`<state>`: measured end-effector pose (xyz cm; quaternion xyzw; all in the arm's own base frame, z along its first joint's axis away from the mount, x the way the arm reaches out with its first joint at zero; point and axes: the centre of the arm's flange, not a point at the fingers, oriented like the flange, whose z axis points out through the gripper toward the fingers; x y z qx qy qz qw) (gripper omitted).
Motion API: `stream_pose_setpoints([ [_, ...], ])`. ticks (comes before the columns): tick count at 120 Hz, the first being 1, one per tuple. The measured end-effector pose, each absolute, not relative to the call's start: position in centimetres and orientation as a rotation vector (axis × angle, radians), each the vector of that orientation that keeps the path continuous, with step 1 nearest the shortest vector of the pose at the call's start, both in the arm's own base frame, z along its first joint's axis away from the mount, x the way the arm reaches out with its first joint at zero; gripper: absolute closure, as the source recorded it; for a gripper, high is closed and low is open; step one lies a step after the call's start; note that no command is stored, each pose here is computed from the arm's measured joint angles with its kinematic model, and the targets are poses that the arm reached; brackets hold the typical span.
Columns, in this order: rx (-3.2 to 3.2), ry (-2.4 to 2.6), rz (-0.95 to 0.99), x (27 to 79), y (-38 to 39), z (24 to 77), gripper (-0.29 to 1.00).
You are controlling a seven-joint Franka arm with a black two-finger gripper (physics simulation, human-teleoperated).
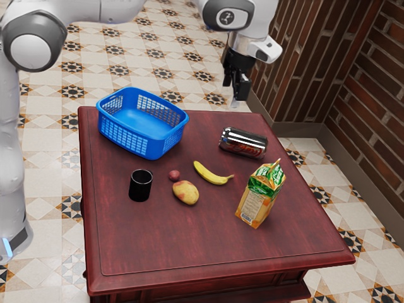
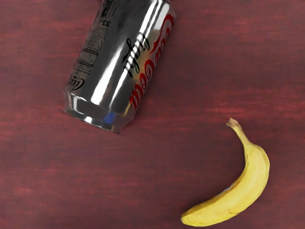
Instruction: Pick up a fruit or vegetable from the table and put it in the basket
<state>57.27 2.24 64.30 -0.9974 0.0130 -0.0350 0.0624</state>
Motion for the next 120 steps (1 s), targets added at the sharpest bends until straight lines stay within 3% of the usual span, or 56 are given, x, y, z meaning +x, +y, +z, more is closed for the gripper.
stream_pose_setpoints([
  [33,-2.993,0.022,-0.132,57.2,4.8,64.7,0.0],
  [53,-3.04,0.302,0.035,61.1,-5.0,55.9,0.0],
  [62,-3.048,0.325,0.053,62.0,-5.7,54.0,0.0],
  [83,-3.054,0.372,0.029,62.0,-6.5,53.9,0.0],
  [99,-2.999,0.561,-0.035,60.0,-11.8,58.2,0.0],
  [120,-2.912,0.778,0.001,57.7,-12.9,59.6,0.0],
])
